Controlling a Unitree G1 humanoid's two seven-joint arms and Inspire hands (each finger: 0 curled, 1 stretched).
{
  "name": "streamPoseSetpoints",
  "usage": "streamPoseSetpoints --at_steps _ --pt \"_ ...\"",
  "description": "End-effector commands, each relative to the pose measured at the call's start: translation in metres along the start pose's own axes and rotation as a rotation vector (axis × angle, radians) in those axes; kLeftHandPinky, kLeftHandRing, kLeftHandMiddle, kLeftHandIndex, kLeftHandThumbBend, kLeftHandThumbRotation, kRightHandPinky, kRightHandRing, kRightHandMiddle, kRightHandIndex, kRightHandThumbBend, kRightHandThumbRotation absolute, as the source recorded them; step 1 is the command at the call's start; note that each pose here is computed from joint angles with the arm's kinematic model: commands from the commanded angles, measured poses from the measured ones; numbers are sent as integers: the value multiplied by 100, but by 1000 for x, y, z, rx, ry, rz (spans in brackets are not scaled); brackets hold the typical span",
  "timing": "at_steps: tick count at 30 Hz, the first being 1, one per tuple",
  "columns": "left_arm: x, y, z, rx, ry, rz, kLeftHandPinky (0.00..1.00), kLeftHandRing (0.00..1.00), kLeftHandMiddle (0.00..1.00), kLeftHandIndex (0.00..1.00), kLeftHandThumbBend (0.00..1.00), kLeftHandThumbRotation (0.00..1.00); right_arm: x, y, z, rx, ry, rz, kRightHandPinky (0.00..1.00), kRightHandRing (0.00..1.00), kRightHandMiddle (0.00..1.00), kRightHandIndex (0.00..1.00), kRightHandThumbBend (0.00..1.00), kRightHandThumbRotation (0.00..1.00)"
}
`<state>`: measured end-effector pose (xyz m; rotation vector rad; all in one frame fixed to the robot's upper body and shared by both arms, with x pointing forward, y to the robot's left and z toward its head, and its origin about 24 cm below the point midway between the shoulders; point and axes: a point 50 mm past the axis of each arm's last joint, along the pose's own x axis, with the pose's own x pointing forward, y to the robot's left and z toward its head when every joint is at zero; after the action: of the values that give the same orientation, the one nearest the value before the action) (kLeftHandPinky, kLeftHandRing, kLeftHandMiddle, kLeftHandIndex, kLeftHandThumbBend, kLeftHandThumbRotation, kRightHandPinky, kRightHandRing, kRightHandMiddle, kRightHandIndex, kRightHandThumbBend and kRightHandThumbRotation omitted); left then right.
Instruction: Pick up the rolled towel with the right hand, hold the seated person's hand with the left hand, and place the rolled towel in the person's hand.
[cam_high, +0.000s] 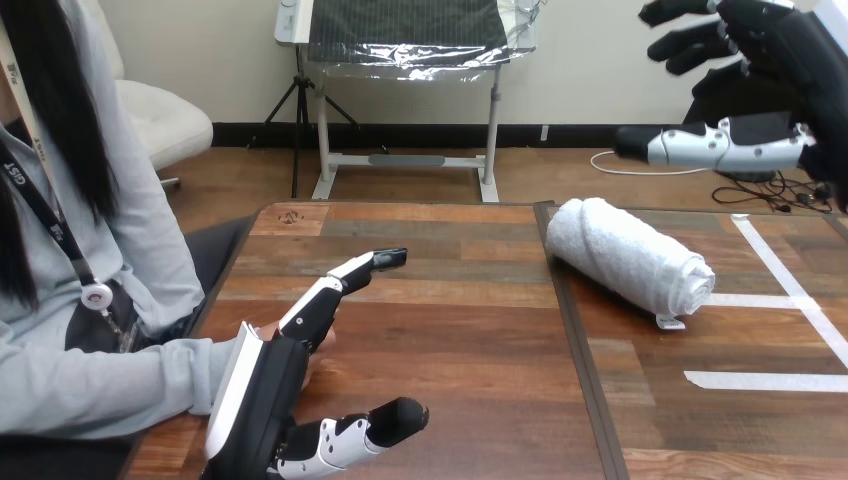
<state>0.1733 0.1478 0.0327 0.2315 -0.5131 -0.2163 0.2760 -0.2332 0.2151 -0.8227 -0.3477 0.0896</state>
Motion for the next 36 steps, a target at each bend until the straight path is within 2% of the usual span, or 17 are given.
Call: streamPoseSetpoints --at_steps 1,6,9,14,20,28,31,32,36 --pt "13 2 4 1 -69 6 86 87 83 79 97 73 17 -7 2 -45 -1 -19 62 77 77 82 100 33" --pt "13 2 5 -4 -72 4 86 87 83 79 97 72 28 -4 -6 -67 23 -1 65 80 80 84 100 34" --pt "12 2 5 -6 -74 3 86 88 84 79 96 72 37 -1 -13 -103 55 27 65 83 84 86 100 37" --pt "12 2 5 -5 -74 3 87 88 84 79 96 71 48 2 -21 -130 80 47 67 86 88 89 100 41" --pt "11 2 6 -9 -70 6 85 87 83 79 96 72 70 14 -38 -157 128 79 72 88 90 92 100 47" --pt "10 2 6 -11 -73 0 83 87 83 79 97 72 87 28 -58 -147 190 107 77 90 93 93 100 45" --pt "10 2 7 -14 -72 -1 83 87 83 79 97 72 92 35 -65 -123 227 118 78 90 93 93 100 45" --pt "10 2 7 -15 -73 -2 83 87 83 79 97 72 94 39 -68 -119 260 127 78 90 93 93 100 45" --pt "9 2 8 -17 -74 -3 84 88 83 79 97 72 99 49 -75 -133 328 151 79 92 95 94 100 44"
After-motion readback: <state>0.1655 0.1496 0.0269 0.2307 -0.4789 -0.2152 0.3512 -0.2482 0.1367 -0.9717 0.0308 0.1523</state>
